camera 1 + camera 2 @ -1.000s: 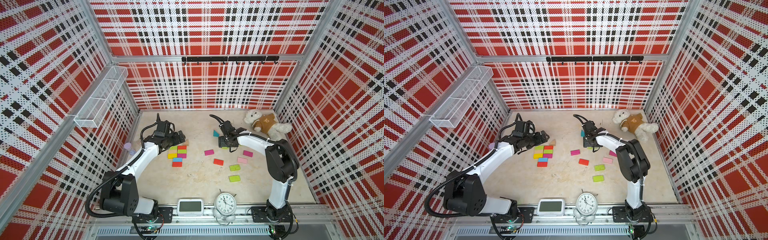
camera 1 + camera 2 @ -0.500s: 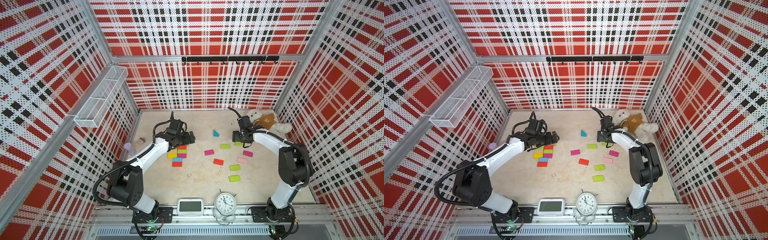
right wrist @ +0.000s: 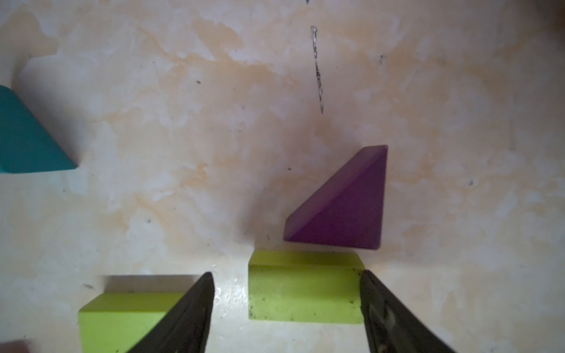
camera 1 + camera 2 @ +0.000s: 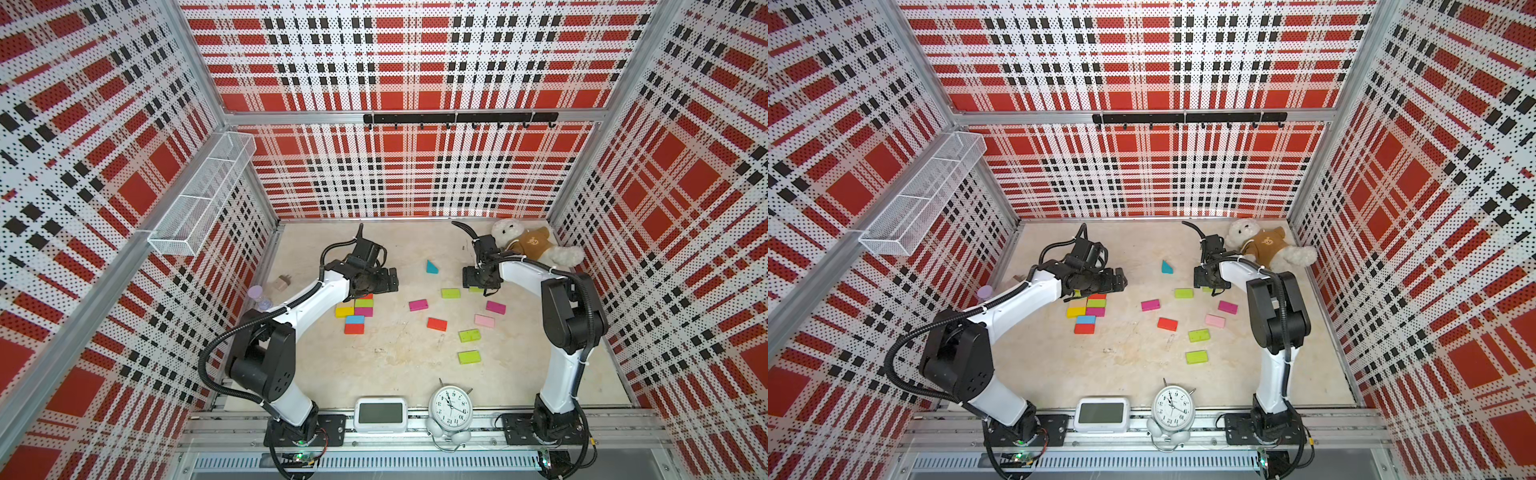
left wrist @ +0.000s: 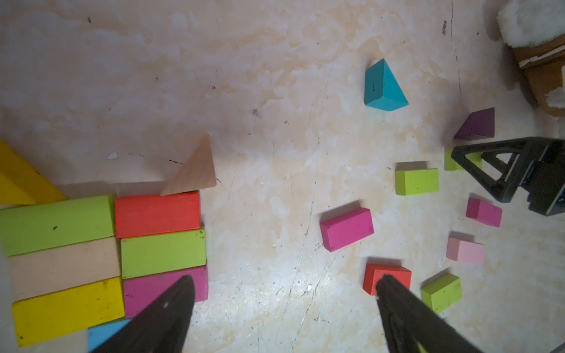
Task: Assemble a carrot with building blocks
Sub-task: Pick up the building block from the center of the board, then assemble the building block at the center of the board.
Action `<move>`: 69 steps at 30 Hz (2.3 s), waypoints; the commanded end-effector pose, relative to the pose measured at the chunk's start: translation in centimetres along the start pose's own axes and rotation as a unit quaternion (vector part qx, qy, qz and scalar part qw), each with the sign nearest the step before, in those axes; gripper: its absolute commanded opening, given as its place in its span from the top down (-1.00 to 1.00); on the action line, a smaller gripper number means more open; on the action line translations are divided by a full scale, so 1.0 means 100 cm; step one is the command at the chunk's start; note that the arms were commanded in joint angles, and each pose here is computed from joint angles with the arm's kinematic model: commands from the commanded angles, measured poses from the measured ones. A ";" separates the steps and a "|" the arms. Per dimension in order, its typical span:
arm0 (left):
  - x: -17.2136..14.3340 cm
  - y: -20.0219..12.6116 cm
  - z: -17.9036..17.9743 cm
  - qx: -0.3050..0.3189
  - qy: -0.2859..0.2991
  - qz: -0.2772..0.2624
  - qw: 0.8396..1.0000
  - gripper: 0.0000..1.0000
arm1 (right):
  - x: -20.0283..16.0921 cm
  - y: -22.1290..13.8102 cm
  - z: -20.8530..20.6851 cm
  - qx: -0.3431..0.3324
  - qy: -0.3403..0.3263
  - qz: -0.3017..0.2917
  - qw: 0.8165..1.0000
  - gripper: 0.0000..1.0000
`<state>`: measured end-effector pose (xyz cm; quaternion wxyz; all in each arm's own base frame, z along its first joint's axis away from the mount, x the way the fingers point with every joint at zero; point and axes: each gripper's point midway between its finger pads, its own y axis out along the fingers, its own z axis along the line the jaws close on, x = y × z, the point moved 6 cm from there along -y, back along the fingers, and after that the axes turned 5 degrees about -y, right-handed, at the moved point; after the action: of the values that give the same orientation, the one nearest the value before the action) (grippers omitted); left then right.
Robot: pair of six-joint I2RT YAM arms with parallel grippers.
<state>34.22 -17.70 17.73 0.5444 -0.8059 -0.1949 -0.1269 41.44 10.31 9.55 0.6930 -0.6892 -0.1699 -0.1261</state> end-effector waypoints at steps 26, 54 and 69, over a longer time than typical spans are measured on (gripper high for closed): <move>0.004 0.013 -0.003 0.018 -0.006 0.010 1.000 -0.92 | -0.004 0.019 -0.006 0.005 -0.007 0.010 1.000 -0.24; -0.004 0.022 -0.017 0.002 0.013 0.023 1.000 -0.94 | -0.030 0.000 0.027 0.031 0.004 0.013 0.999 -0.23; -0.017 0.035 -0.040 -0.013 0.043 0.048 0.998 -0.87 | -0.018 -0.028 0.023 0.027 0.011 -0.022 0.999 -0.49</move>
<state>34.12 -21.80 15.21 0.5541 -0.8111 -0.1376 -0.1276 38.45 12.59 9.03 0.7144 -0.6695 -0.1630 -0.1218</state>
